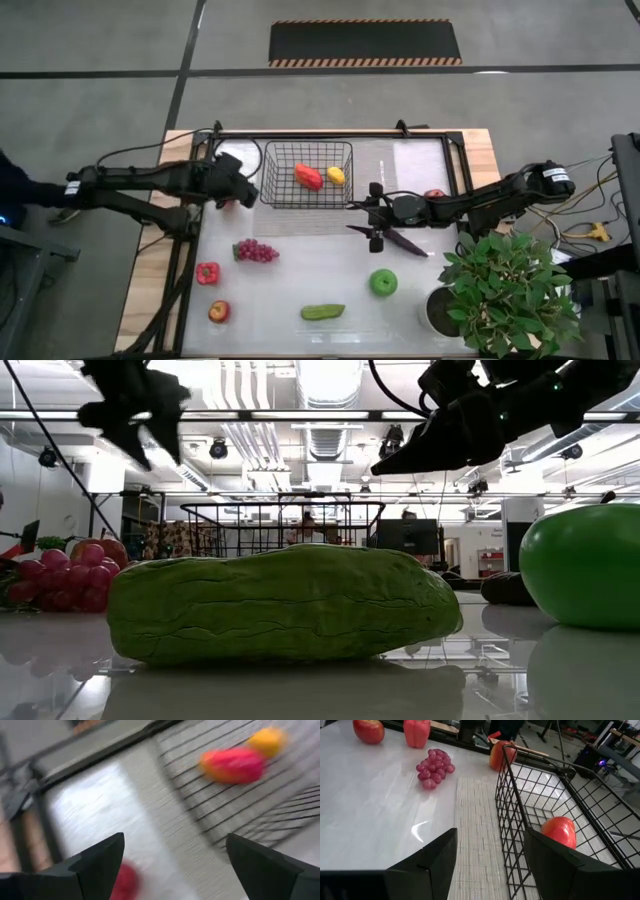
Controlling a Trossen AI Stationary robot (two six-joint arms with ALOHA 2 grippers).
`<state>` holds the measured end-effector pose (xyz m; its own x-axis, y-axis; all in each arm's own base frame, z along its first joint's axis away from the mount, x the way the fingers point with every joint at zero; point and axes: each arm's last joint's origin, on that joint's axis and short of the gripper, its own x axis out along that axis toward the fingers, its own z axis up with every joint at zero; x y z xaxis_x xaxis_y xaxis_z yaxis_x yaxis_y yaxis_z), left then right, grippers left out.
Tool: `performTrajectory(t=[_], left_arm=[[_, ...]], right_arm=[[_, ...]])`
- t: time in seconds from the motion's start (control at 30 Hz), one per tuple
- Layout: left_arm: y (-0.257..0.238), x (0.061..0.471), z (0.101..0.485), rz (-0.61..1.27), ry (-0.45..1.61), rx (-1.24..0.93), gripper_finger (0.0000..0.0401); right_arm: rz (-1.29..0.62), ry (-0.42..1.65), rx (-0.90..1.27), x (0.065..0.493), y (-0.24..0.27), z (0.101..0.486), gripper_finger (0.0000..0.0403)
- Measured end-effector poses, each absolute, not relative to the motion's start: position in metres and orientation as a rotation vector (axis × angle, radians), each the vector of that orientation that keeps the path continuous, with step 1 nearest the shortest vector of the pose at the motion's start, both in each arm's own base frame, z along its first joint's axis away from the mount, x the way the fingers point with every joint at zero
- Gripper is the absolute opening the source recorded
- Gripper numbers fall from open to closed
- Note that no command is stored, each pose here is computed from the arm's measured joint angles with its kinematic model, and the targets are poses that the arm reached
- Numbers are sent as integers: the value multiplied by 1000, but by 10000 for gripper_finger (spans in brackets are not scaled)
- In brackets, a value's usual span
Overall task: Build produce basket
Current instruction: Put the dark red apple into the wire basket
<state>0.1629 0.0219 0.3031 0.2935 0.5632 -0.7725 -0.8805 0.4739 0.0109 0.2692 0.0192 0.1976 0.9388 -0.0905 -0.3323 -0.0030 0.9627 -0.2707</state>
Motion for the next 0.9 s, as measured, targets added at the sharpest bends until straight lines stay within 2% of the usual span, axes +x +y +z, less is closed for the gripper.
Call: performTrajectory(t=[0.33, 0.6, 0.9], left_arm=[[37, 158, 286, 1120, 965, -545, 331], [42, 165, 251, 1175, 1154, -569, 331], [45, 170, 230, 1229, 1242, -564, 331]], right_arm=[[-45, 356, -272, 269, 19, 197, 215], [-44, 371, -265, 268, 19, 196, 215], [-44, 374, -264, 268, 19, 195, 215]])
